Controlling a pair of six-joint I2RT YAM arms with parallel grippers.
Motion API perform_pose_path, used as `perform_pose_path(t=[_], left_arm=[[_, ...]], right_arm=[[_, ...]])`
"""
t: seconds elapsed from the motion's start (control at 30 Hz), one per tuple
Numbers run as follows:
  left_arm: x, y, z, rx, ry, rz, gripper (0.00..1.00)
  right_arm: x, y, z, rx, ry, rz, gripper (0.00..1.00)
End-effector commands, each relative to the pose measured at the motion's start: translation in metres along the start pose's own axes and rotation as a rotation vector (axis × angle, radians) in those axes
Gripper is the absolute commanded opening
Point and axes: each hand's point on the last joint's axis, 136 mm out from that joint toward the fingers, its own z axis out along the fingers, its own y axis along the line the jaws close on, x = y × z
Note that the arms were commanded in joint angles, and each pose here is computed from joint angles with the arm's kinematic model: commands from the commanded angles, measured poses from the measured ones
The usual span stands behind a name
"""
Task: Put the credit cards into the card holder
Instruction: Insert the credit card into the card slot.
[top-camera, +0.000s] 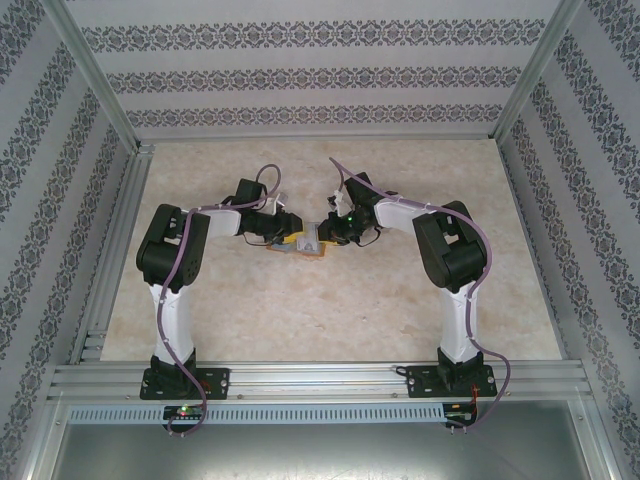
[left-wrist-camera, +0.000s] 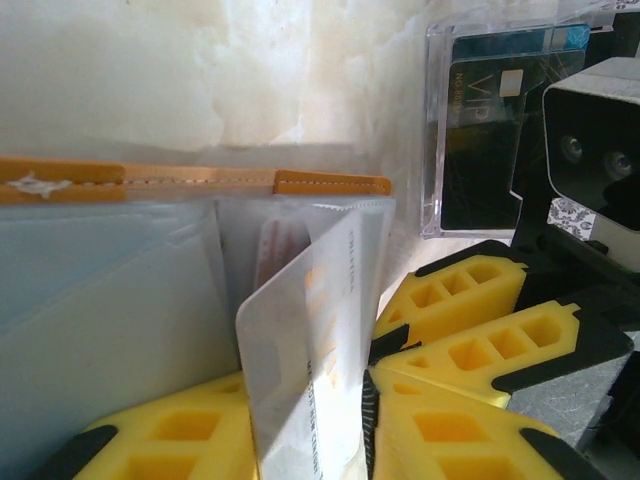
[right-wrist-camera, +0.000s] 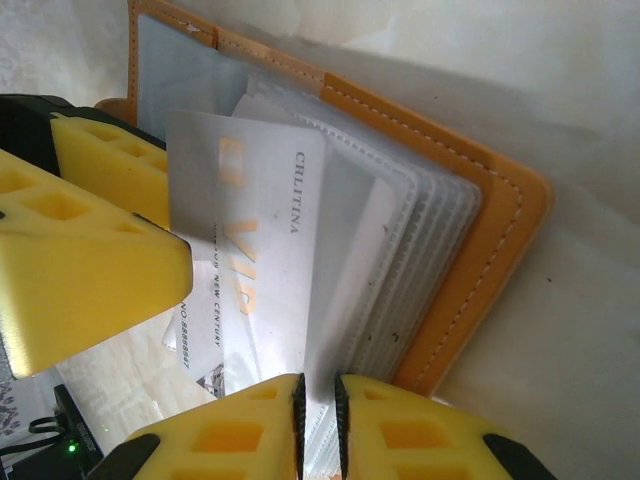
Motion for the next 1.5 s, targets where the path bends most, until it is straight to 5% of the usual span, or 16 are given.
perform_pose_path(t=[0.0, 0.3, 0.5, 0.93, 1.47], left_arm=[[0.01, 0.022, 0.002, -0.126, 0.022, -0.023, 0.35], [0.005, 0.023, -0.029, -0.323, 0.003, 0.048, 0.39], [0.001, 0.016, -0.028, -0.294, -0.009, 0.037, 0.4], [-0.01, 0.015, -0.021, -0.271, -0.027, 0.019, 0.14], [-0.014, 0.012, -0.018, -0.283, -0.006, 0.034, 0.14]], right_arm=[[0.011, -0.005, 0.009, 0.033, 0.031, -0.021, 0.2], [0.012, -0.008, 0.009, 0.039, 0.032, -0.021, 0.2], [0.012, -0.008, 0.008, 0.043, 0.033, -0.022, 0.2], [0.013, -0.009, 0.005, 0.048, 0.031, -0.025, 0.2], [0.013, -0.012, 0.005, 0.055, 0.037, -0.02, 0.2]])
